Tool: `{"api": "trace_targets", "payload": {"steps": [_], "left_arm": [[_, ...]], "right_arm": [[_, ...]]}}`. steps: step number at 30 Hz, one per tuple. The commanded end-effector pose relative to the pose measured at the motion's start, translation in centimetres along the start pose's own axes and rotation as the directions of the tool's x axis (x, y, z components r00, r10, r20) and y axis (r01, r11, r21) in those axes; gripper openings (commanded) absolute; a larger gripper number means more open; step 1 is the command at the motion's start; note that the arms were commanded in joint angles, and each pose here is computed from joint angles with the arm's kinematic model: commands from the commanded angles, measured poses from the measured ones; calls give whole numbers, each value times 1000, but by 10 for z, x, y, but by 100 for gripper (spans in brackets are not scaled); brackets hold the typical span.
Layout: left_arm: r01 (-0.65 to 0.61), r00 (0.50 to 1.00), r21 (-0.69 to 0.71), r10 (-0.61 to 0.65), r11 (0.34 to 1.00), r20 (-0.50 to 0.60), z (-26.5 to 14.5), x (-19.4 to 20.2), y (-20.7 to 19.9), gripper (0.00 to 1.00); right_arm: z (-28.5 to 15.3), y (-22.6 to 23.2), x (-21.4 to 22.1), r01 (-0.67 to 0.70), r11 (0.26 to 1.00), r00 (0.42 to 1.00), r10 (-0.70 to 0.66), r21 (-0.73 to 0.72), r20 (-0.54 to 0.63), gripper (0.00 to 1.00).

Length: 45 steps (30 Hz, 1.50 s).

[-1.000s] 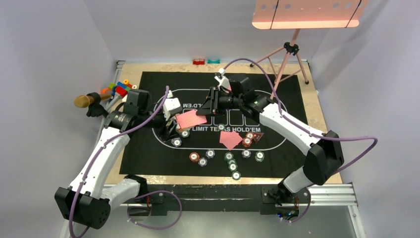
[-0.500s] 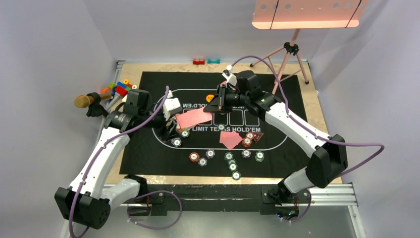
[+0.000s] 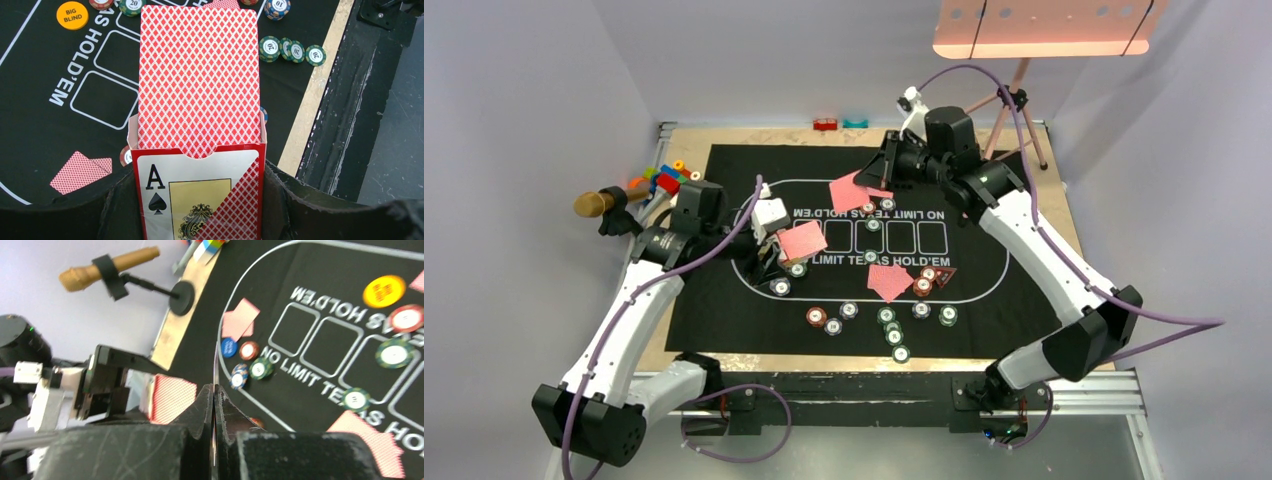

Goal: Distribute texas hold em gaming equipment

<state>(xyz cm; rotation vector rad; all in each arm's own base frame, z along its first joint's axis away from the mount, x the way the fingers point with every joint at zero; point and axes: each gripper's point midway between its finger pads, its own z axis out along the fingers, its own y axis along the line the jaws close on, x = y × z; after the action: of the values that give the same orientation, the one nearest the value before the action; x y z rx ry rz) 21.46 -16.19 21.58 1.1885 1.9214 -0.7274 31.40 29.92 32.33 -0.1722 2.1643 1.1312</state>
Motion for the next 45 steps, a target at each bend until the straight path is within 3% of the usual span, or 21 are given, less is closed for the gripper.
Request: {"api": "trace_targets", "payload": {"steps": [1,6,10,17,28,39,45], "left_arm": [[-53,997,-4,53,999,62,-11,-15,-7,0],[-47,998,-1,47,999,46,-12,-10,-10,0],[-42,998,5,42,999,42,-14,-9,-13,0],[-47,998,8,47,999,36,-21,-6,-21,0],[-38,998,33,37,999,41,-28,-6,-35,0],[-49,996,49,45,998,79,-37,-21,-44,0],[-54,996,53,50,997,78,-37,-20,-45,0]], "right_arm": [[-11,-30,-29,146,967,982,-166,207,86,0],[0,-65,-43,231,901,950,-290,369,113,0],[22,-92,-51,320,766,897,-434,558,81,0],[70,-116,-58,438,554,801,-599,708,-27,0],[148,-127,-30,589,387,692,-695,709,-195,0],[190,-136,21,696,229,581,-737,680,-346,0],[209,-142,49,733,208,557,-731,648,-395,0]]}}
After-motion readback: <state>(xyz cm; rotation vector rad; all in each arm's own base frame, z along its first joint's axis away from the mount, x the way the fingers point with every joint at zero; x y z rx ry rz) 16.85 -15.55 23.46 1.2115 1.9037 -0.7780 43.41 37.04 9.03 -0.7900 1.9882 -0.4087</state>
